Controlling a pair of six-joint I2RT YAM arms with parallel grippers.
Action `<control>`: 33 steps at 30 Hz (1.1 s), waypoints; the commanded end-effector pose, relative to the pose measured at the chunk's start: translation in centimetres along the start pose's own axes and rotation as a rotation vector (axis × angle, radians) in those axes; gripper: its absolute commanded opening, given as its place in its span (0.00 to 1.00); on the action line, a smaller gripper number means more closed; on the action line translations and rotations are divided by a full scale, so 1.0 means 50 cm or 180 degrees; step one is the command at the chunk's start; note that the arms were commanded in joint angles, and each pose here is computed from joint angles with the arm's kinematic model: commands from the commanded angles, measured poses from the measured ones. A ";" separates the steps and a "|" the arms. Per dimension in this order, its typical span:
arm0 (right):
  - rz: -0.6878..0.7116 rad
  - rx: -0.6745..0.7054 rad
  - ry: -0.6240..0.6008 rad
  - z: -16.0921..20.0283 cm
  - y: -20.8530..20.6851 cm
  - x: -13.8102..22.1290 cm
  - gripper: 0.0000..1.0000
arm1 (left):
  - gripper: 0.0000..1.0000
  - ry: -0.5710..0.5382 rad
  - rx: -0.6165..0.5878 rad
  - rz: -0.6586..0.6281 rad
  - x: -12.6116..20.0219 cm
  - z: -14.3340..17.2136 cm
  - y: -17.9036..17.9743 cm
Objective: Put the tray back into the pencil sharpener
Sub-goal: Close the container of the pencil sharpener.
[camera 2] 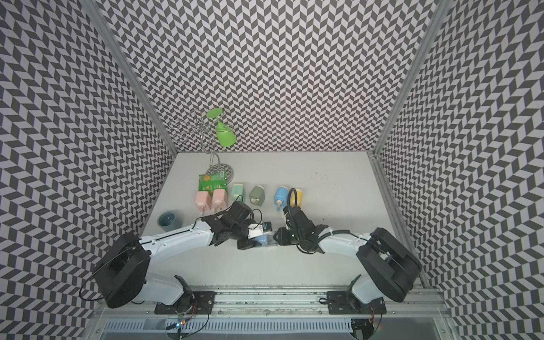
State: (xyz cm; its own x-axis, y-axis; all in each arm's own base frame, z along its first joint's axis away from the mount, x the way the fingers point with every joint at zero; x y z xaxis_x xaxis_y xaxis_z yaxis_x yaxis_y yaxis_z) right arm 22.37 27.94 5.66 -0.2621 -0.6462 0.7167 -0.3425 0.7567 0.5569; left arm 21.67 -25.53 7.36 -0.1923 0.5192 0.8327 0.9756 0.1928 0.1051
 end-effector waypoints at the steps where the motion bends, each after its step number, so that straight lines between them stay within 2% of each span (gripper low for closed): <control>1: -0.0042 -0.0030 -0.0085 -0.006 0.004 -0.004 0.25 | 0.50 0.0112 0.0013 0.0044 -0.015 0.007 -0.005; 15: -0.0209 -0.0043 -0.0126 -0.019 0.033 -0.001 0.20 | 0.50 0.0166 -0.0040 0.0129 -0.024 0.002 -0.014; 20: 0.0252 -0.0056 -0.0230 -0.029 -0.013 0.002 0.17 | 0.50 0.0188 -0.0043 0.0089 -0.023 0.006 -0.011; 22: 0.0262 -0.0045 -0.0218 -0.029 -0.014 0.001 0.17 | 0.50 0.0183 -0.0039 0.0088 -0.022 0.005 -0.011; 33: -0.0313 0.0090 -0.0041 -0.008 0.052 -0.015 0.16 | 0.50 0.0233 -0.0041 0.0092 -0.035 0.013 -0.010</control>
State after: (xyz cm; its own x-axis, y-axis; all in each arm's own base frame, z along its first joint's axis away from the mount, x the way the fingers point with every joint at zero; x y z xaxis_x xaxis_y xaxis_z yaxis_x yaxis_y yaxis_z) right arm 22.68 27.49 4.58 -0.2902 -0.5984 0.7468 -0.3042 0.7976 0.5209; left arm 21.80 -26.11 7.25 -0.1791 0.5007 0.8469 0.9780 0.1840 0.0981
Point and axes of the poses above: each gripper's point midway between its finger pads, its own x axis back along the fingers, its own y axis along the line the jaws close on, z = x × y, the point moved 1 cm from there along x, back along the fingers, and after that the axes turned 5 degrees about x, right-handed, at the moved point
